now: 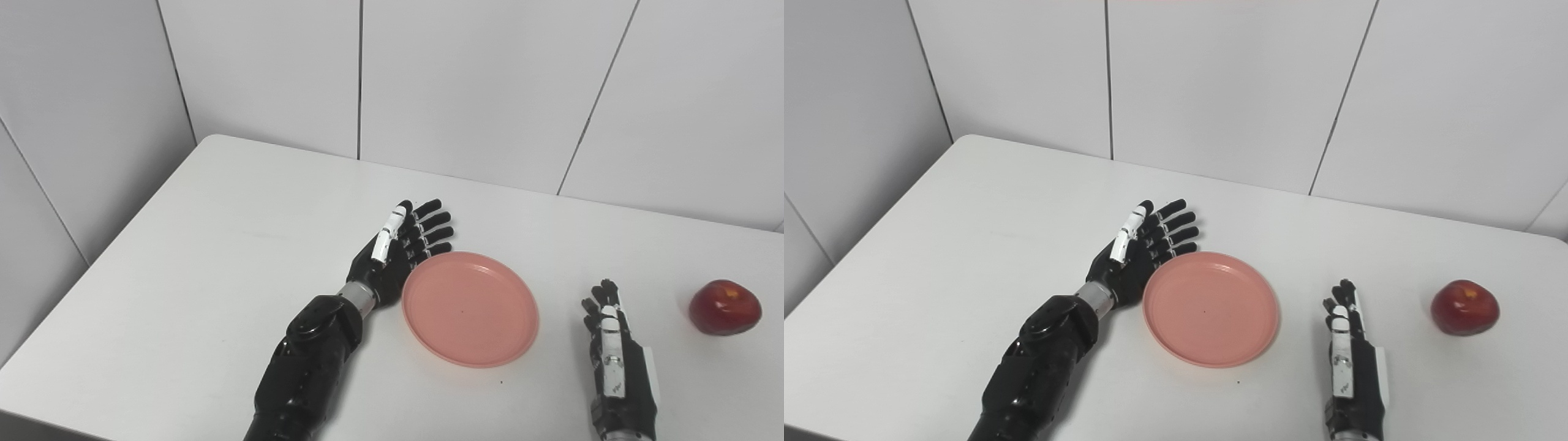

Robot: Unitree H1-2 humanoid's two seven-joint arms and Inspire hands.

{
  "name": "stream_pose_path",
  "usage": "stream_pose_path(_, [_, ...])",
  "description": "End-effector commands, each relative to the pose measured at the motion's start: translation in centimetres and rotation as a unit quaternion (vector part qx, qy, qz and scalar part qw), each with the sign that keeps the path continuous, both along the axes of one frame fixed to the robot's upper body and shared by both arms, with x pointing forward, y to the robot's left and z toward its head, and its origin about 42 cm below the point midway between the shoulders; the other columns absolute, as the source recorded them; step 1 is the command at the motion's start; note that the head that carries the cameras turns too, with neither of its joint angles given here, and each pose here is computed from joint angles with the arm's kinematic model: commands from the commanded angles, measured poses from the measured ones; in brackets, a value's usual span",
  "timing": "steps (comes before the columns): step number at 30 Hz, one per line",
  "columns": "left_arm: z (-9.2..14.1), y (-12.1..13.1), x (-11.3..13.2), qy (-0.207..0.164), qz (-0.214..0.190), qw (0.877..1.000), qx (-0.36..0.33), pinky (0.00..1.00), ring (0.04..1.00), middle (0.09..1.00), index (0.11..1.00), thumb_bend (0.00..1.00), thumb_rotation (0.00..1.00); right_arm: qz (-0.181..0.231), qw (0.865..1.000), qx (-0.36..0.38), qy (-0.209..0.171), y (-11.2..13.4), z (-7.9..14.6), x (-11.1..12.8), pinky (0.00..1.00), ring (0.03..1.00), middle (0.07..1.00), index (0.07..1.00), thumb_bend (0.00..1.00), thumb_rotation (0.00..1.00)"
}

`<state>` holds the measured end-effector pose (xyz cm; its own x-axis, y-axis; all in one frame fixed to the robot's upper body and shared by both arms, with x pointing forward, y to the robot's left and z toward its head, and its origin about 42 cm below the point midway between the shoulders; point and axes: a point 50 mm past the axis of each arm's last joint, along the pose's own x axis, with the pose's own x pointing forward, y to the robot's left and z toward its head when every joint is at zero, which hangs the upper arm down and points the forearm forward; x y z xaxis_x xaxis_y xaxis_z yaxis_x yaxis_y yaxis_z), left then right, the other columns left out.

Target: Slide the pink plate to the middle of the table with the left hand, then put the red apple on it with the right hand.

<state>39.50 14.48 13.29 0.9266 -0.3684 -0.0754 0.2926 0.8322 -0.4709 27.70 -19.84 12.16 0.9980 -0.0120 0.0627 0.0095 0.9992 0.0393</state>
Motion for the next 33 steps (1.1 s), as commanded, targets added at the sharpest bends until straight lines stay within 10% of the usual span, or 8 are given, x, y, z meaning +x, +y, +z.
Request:
stream_pose_path(1, [-0.2,0.1,-0.1,0.013,0.000,1.000,0.010,0.83,0.846,0.856,0.836,0.35,1.00,0.001,1.000,0.000,-0.025,0.4,1.4,0.6,0.98,0.938,0.954,0.956,0.25,1.00])
stream_pose_path(23, [-0.6,3.5,-0.9,-0.001,0.050,0.998,0.031,0.87,0.872,0.882,0.857,0.35,1.00,-0.027,0.990,-0.105,-0.086,-0.5,5.7,1.7,0.92,0.939,0.948,0.941,0.36,1.00])
stream_pose_path(33, [-0.7,4.7,-1.0,-0.009,0.057,0.998,0.031,0.85,0.865,0.874,0.855,0.35,1.00,-0.054,0.964,-0.221,-0.137,-1.8,10.0,2.4,0.82,0.888,0.910,0.910,0.42,0.77])
